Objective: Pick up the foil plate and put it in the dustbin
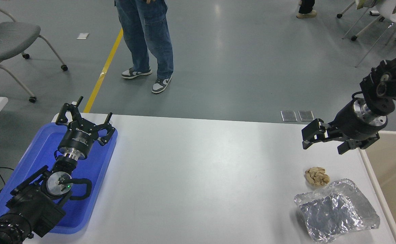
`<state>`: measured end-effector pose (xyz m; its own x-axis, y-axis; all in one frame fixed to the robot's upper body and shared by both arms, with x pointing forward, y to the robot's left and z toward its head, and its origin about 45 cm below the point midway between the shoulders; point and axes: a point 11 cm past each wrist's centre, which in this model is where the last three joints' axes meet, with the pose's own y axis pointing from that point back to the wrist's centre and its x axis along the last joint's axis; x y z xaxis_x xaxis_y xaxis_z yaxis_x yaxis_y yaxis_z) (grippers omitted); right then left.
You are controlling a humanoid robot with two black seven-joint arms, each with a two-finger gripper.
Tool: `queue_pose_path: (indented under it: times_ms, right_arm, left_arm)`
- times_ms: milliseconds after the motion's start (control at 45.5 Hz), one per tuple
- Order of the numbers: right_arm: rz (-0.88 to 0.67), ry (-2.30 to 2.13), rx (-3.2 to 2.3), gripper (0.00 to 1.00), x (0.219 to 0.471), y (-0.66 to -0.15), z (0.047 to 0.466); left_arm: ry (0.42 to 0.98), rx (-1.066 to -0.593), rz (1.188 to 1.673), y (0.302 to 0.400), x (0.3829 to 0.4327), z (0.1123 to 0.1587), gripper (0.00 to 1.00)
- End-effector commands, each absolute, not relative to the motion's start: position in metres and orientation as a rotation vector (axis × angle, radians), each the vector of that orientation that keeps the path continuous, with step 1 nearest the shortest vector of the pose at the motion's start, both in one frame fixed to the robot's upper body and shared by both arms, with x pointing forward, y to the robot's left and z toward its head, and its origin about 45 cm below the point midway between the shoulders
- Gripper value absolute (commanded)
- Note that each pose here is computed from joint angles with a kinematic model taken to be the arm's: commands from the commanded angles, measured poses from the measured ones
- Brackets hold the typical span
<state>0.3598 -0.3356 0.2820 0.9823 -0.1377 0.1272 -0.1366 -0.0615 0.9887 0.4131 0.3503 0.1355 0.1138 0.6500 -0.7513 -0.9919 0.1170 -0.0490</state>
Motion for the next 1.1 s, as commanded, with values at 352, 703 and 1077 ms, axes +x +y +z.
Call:
queue_pose_path:
  times_ms: [352, 703, 1077]
  right_arm:
    - [-0.174, -0.399, 1.557, 1.0, 0.315, -0.426, 0.23]
    - [-0.419, -0.54, 1.573, 1.0, 0.259, -0.454, 0.183]
    - [-0.546, -0.65, 1.585, 1.0, 0.223, -0.44, 0.13]
  left_arm:
    - [0.658, -0.651, 1.337, 0.3502, 0.4131, 0.1355, 1.0]
    - [0.657, -0.653, 1.336, 0.3503, 0.4132, 0.1358, 1.0]
    - [0.658, -0.651, 1.337, 0.3502, 0.4131, 0.1355, 1.0]
